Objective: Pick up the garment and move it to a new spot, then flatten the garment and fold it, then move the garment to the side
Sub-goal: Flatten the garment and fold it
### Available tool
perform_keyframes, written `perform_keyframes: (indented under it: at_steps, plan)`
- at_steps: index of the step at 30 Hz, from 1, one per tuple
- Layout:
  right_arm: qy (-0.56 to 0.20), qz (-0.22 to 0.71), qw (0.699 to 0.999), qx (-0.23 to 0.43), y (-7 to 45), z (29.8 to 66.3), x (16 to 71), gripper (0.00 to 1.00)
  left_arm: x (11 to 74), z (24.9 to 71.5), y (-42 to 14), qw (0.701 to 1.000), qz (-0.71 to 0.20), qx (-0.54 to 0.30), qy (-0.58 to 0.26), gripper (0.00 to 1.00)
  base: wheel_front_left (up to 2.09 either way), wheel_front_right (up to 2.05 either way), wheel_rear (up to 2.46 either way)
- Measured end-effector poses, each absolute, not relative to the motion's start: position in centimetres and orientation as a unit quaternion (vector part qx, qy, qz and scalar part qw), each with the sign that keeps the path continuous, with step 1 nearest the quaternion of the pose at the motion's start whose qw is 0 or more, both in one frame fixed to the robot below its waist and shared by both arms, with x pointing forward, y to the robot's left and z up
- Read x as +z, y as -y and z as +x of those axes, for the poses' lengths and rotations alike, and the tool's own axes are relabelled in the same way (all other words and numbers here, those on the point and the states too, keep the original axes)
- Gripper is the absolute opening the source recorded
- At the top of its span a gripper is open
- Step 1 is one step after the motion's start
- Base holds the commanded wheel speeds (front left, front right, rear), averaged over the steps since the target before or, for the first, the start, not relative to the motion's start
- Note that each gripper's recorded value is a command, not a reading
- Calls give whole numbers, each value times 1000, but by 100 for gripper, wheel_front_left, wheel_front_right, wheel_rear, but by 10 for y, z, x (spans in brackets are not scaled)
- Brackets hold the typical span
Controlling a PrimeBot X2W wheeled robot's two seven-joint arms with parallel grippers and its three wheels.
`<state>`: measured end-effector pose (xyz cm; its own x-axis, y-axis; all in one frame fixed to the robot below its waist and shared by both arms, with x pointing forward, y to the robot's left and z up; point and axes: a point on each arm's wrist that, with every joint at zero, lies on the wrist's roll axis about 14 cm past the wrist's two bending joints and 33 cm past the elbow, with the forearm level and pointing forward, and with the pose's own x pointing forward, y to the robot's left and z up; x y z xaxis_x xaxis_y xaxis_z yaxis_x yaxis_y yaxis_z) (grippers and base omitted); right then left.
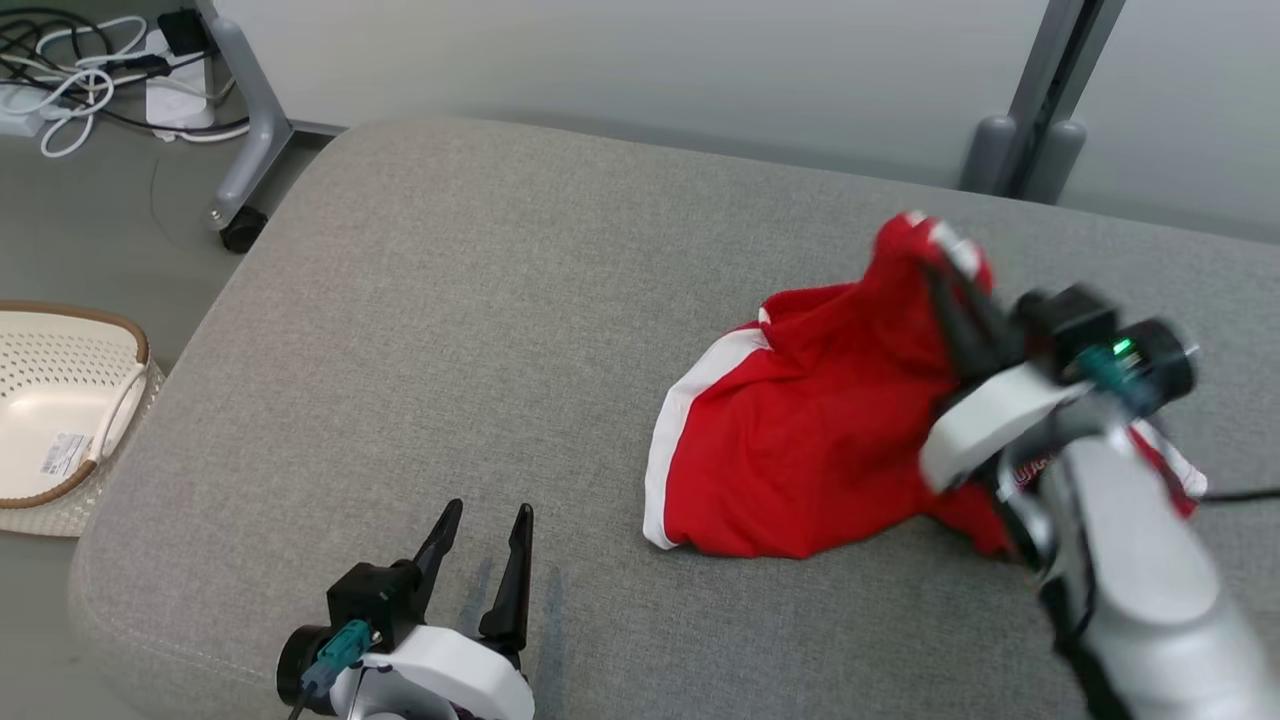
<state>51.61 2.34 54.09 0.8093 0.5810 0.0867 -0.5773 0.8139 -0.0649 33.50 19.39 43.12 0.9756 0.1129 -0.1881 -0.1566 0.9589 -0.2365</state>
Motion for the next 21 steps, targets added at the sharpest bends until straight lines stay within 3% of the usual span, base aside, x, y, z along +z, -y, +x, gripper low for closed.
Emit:
perform_keyframes:
  at_steps: [9,10,11,12,13,17,21]
  plan:
    - [-40,-39,903,426,-84,403,461,0,429,325,-194,985,-132,69,-88,100,0,0,0]
    - [-70,-41,890,449,-91,378,442,16,427,321,-195,985,-131,71,-90,100,0,0,0]
    - [-70,-41,890,449,-91,378,442,16,427,321,-195,985,-131,71,-90,100,0,0,0]
    - [-81,-39,885,457,-93,368,435,41,426,320,-195,985,-131,72,-91,100,0,0,0]
    - [-100,-14,873,478,-103,347,431,100,427,320,-195,985,-130,72,-89,100,0,0,0]
    - [-98,34,856,506,-123,323,448,100,429,320,-193,985,-130,68,-86,100,0,0,0]
    - [-68,51,880,468,-106,346,472,100,432,324,-187,987,-128,56,-81,100,0,0,0]
